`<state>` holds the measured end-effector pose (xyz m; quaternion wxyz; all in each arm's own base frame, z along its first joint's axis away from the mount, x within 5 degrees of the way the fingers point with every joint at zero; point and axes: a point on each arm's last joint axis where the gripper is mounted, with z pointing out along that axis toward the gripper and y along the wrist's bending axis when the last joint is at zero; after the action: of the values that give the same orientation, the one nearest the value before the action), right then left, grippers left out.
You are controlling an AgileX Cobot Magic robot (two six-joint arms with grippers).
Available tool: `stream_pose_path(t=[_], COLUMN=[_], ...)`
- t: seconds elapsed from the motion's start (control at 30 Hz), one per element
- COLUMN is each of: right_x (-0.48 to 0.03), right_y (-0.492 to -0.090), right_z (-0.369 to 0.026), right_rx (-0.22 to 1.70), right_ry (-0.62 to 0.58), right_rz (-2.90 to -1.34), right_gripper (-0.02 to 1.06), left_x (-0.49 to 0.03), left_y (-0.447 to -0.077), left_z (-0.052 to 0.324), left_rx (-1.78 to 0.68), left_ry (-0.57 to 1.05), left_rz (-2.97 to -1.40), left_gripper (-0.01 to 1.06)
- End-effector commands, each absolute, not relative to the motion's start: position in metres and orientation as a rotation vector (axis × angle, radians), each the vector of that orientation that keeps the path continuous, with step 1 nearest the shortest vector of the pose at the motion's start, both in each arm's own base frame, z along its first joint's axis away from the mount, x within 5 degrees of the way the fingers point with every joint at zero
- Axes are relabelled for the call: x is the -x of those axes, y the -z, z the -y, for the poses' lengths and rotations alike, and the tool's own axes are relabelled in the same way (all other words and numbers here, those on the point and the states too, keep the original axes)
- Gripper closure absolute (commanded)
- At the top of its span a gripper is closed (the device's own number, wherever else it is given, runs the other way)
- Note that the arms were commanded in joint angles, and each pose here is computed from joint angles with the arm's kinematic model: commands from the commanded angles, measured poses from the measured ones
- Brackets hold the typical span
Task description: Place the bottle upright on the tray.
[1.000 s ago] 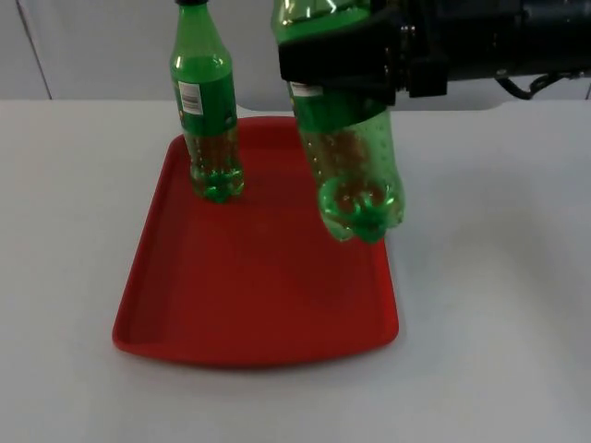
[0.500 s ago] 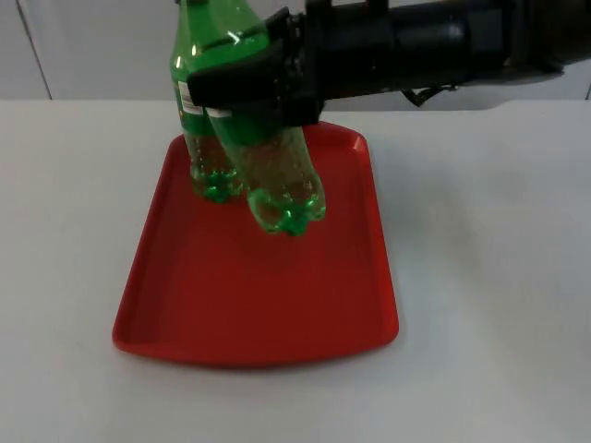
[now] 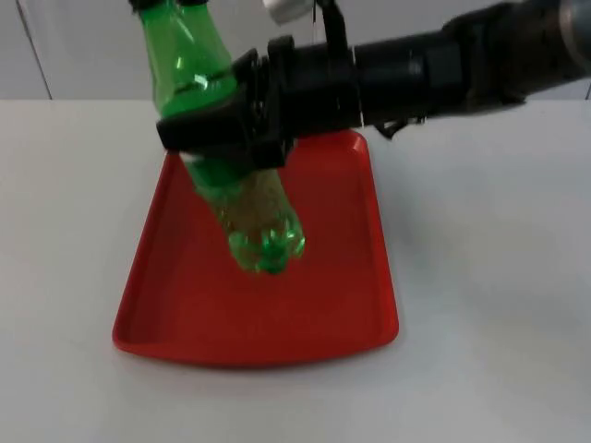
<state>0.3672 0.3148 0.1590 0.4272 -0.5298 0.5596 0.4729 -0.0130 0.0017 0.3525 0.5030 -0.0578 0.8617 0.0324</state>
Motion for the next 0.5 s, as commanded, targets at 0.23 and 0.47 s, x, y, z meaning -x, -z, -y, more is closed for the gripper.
stream_pose_path(t=[0.23, 0.47], right_x=[-0.370, -0.387], right_y=[-0.138, -0.140], right_z=[-0.325, -0.329], right_rx=[1.577, 1.570], right_ry=[-0.880, -0.813], right_rz=[-0.755, -0.753], right_gripper=[1.05, 1.05], left_x=[0.019, 0.034], left_y=[-0.351, -0.350], left_z=[-0.001, 0.002], left_rx=[0.130, 0.122], left_ry=[-0.071, -0.061], left_rz=[-2.056, -1.990], left_gripper=[0.20, 0.20])
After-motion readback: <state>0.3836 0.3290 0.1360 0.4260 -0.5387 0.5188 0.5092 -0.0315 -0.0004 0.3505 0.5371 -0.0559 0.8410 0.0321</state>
